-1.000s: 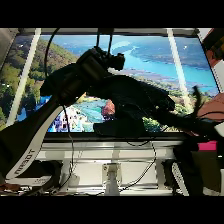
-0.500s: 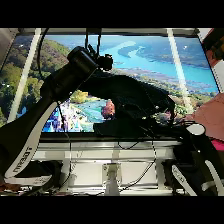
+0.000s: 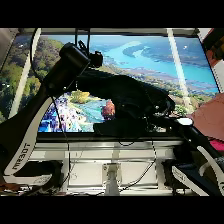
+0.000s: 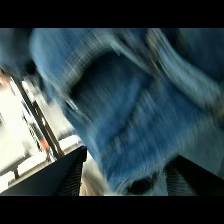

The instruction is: Fold the clothes and pants, and hang the long-sleeved shirts on hangers.

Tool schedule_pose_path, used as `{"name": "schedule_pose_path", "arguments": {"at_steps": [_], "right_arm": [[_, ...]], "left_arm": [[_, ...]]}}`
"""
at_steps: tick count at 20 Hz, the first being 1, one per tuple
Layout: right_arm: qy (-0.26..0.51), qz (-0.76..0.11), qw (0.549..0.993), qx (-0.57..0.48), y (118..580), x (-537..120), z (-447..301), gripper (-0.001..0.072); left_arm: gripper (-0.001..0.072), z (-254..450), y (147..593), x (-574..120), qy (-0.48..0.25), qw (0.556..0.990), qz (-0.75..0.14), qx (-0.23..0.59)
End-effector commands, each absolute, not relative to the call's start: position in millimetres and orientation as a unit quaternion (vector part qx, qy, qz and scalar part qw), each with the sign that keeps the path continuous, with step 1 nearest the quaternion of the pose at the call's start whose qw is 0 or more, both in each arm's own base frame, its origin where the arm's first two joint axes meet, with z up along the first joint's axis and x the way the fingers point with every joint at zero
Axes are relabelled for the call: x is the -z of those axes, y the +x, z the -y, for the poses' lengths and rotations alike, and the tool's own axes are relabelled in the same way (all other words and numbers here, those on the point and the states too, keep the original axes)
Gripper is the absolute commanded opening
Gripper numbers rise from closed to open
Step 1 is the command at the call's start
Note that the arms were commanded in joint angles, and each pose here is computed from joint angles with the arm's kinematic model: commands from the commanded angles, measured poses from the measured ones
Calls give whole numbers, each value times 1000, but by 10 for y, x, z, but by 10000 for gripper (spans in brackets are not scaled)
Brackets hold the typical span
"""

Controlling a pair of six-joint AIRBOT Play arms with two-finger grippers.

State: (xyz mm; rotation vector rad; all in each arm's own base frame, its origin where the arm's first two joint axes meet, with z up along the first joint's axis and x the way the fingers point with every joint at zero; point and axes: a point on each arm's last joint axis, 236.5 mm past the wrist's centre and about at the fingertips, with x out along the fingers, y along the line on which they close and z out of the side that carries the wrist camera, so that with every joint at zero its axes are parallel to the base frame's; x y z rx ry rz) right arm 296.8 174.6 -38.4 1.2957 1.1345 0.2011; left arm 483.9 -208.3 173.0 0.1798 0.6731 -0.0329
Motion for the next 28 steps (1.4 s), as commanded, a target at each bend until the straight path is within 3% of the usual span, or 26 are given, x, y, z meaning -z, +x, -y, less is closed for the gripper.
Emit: {"name": "schedule_pose_path", "arguments": {"at_steps": [1,4,5,6,7,8,12,16,21,24,26,28], "right_arm": [[584,-449,675,-50,3306,328,-1544,467],[586,-447,675,-37,3328,377,-1505,234],[586,-448,674,-34,3331,399,-1498,136],[585,-448,675,-34,3334,400,-1495,29],[576,-446,683,-45,3348,359,-1510,26],[553,-437,706,-70,3401,251,-1528,26],[416,-331,829,-177,3876,-801,-1496,25],[219,-188,939,-188,4204,-2237,-1041,24],[33,-169,981,-85,4126,-2978,-201,24],[-14,-206,978,-28,4038,-2858,225,24],[-32,-236,971,4,3970,-2712,476,25],[-38,-258,965,26,3899,-2622,652,25]], "left_arm": [[624,1953,4872,-1721,87,939,-334,2],[624,1941,4878,-1722,87,939,-334,1],[591,1919,4889,-1735,88,939,-331,-2],[479,1877,4906,-1780,97,941,-323,-9],[331,1803,4932,-1868,110,945,-309,-20],[312,1716,4949,-1979,124,948,-293,-33],[311,1282,4964,-2373,138,954,-252,-81],[311,365,4879,-2290,91,931,-299,-189],[298,-488,4611,-1666,-34,867,-425,-257],[299,-210,4567,-1163,-101,834,-524,-138],[316,93,4482,-840,-109,799,-590,-37],[567,311,4456,-596,-121,770,-626,18]]}}
